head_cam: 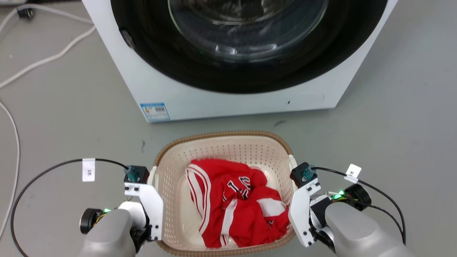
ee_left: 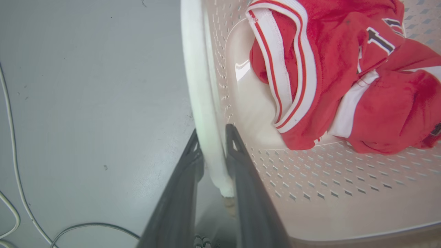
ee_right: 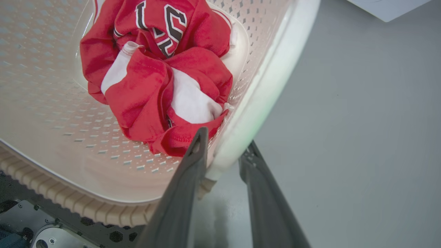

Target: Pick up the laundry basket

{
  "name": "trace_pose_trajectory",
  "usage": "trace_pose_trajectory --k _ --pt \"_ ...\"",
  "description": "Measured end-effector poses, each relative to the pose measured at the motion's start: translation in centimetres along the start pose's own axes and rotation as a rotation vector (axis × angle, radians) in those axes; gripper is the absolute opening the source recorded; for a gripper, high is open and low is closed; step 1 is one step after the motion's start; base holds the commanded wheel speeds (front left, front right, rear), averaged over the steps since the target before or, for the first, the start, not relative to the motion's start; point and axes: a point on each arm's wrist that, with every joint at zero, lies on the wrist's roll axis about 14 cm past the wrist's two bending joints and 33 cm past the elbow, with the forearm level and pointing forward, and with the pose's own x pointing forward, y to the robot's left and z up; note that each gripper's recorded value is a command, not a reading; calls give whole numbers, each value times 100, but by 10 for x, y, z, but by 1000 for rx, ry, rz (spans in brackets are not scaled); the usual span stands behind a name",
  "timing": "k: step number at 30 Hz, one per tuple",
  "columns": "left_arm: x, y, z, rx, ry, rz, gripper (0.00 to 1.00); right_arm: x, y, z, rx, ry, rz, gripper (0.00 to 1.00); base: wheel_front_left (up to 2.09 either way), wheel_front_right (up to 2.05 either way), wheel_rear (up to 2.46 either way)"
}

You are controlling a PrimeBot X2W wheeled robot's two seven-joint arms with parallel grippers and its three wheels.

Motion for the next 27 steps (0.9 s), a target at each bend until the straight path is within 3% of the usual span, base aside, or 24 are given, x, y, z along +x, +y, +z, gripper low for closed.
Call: trace_pose_trajectory --k 12,27 --pt "-32 -19 -15 14 35 -37 0 -35 7 -16 5 27 -36 0 0 0 0" --pt "-51 -23 -28 2 79 -52 0 -50 14 -24 11 52 -36 0 0 0 0"
